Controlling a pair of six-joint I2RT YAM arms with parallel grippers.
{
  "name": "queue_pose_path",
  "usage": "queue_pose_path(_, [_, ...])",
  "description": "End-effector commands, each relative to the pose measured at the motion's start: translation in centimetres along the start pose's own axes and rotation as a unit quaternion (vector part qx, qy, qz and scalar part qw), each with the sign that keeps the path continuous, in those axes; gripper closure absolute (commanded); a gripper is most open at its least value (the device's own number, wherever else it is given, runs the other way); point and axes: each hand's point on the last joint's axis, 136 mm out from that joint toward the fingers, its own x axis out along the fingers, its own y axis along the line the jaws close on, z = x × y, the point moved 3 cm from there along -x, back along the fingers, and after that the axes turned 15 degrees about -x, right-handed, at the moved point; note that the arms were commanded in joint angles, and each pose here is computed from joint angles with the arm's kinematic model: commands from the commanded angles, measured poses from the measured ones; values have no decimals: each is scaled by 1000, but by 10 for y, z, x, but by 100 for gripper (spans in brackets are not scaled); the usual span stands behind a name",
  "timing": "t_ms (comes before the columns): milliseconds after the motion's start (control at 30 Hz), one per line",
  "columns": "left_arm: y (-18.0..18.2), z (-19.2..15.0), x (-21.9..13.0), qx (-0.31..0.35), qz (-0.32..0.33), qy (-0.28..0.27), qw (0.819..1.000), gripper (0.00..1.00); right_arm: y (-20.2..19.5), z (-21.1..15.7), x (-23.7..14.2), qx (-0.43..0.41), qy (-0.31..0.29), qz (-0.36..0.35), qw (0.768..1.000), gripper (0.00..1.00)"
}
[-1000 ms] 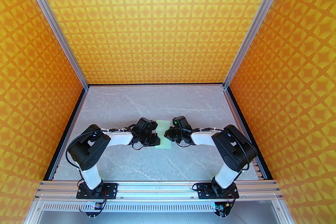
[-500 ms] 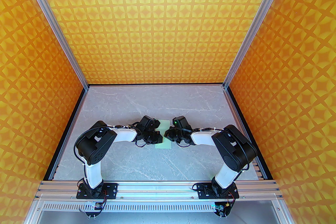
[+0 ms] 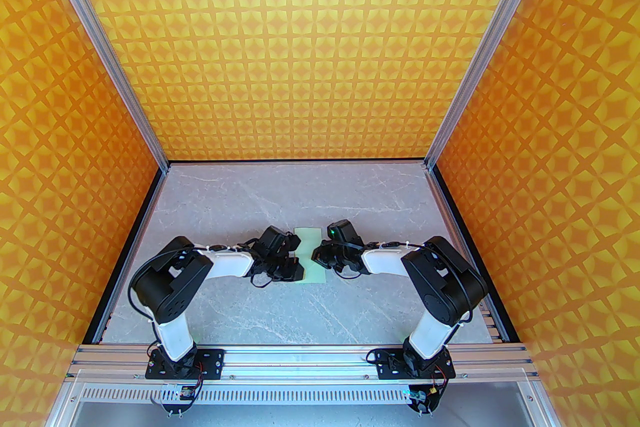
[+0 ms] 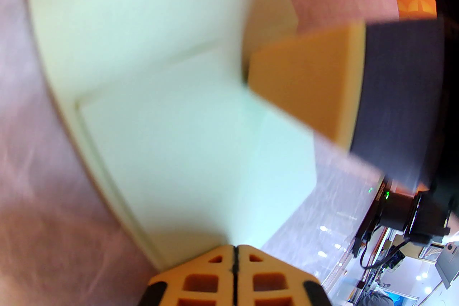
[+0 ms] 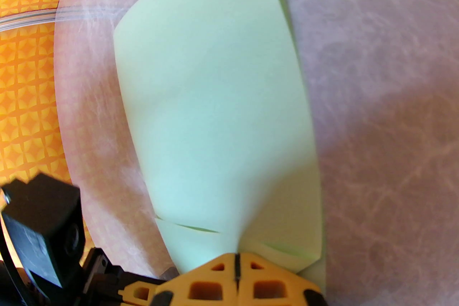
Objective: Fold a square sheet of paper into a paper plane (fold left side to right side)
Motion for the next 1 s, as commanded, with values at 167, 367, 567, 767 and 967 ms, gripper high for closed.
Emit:
queue_pose_path(167, [24, -30, -15, -21, 38, 25, 999, 92, -21, -13, 3, 4, 24, -49, 999, 100])
queue_pose_path(367, [-7, 24, -48, -42, -17, -58, 997, 78, -7, -4, -12, -22, 9, -36, 999, 100])
queue_pose_path(567, [-10, 94, -52, -66, -2, -125, 990, 62, -11, -10, -6, -18, 19, -33, 999, 100])
queue_pose_path(767, [-11, 131, -31, -49, 29, -134, 989, 56, -14, -10, 0, -15, 19, -32, 999, 100])
queue_pose_path(967, [-1, 130, -16, -48, 36, -112, 992, 55, -14, -10, 2, -13, 18, -31, 999, 100])
